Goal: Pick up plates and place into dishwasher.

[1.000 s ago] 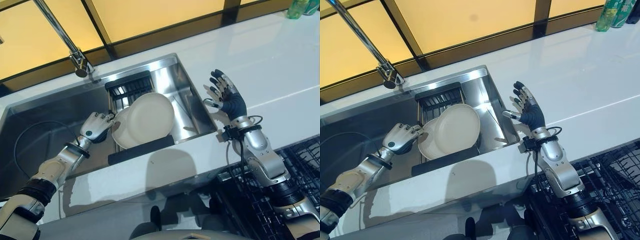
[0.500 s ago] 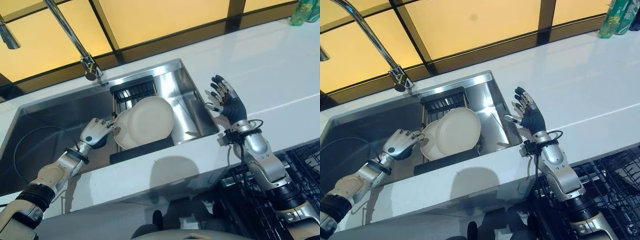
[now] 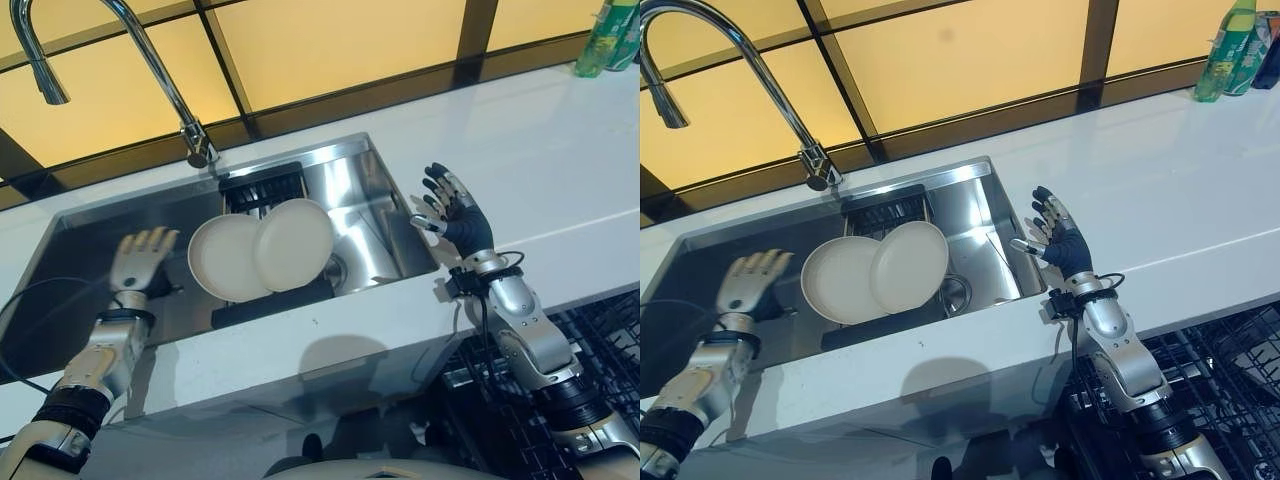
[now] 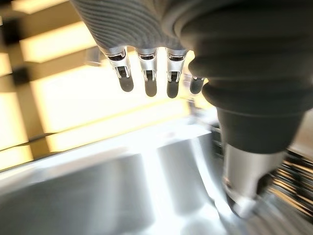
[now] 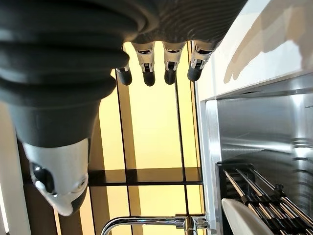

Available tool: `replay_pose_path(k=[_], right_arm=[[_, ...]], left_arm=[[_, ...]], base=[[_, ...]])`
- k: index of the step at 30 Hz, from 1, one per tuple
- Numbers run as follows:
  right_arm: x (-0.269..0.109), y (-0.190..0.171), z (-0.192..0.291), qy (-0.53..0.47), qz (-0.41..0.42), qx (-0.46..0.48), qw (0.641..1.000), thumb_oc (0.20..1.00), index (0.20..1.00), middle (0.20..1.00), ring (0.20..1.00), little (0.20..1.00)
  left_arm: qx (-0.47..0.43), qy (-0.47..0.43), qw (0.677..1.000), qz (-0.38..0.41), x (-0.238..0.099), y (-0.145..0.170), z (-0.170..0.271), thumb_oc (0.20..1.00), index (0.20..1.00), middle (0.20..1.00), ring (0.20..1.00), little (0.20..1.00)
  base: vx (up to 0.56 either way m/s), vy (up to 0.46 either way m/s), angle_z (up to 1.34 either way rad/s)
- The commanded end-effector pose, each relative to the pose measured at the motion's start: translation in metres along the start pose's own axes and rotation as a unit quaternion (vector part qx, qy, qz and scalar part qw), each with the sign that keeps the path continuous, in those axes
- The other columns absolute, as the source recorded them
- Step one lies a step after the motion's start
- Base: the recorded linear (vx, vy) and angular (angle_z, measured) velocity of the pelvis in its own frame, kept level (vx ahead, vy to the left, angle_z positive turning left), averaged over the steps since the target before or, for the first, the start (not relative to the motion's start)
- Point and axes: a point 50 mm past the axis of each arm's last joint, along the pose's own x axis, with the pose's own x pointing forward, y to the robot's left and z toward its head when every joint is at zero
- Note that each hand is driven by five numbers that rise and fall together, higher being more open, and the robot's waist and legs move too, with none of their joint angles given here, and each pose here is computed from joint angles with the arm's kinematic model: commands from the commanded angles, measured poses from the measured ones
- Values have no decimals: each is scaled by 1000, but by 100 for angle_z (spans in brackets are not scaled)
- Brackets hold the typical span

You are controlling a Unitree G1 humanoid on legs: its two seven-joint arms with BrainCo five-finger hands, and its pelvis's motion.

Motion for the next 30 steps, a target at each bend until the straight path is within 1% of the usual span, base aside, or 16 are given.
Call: replay_pose_path(k=[1,12,15,19,21,22,23,25,26,28,30], right_arm=[[0,2,13,-45,-11,10,999,1000,1000,1000,1000,1000],[0,1,15,-49,-16,13,999,1000,1000,1000,1000,1000],[0,0,15,-49,-19,15,999,1000,1000,1000,1000,1000],[2,3,14,-47,-20,17,999,1000,1000,1000,1000,1000],[2,5,13,-46,-20,19,999,1000,1000,1000,1000,1000],[2,6,12,-46,-20,19,999,1000,1000,1000,1000,1000],[3,8,12,-44,-21,19,999,1000,1000,1000,1000,1000],[4,10,12,-45,-24,20,999,1000,1000,1000,1000,1000],[5,10,13,-45,-24,20,998,1000,1000,1000,1000,1000],[9,12,14,-47,-23,19,998,1000,1000,1000,1000,1000],[12,14,17,-49,-21,18,998,1000,1000,1000,1000,1000]], left_arm=[[14,48,993,106,27,48,-23,1000,1000,1000,1000,1000],[-8,-8,989,145,33,65,2,1000,1000,1000,1000,1000],[-43,-11,981,189,34,75,7,1000,1000,1000,1000,1000],[-151,-24,952,264,34,94,18,1000,1000,1000,1000,1000],[-206,-53,929,304,34,109,29,1000,1000,1000,1000,1000],[-232,-73,919,311,34,114,36,1000,1000,1000,1000,1000],[-263,-112,906,311,33,122,49,1000,1000,1000,1000,1000],[-282,-158,889,324,30,137,68,1000,1000,1000,1000,1000],[-296,-173,883,321,29,140,73,1000,1000,1000,1000,1000],[-312,-205,878,298,31,149,87,1000,1000,1000,1000,1000],[-303,-227,881,284,33,152,97,1000,1000,1000,1000,1000]], base=[[-8,-56,0],[-1,-14,0],[4,-42,-1],[0,0,0],[17,-35,-1],[19,-39,-1],[20,-41,-1],[11,-40,0],[-2,-32,-1],[0,0,0],[-14,-11,-3]])
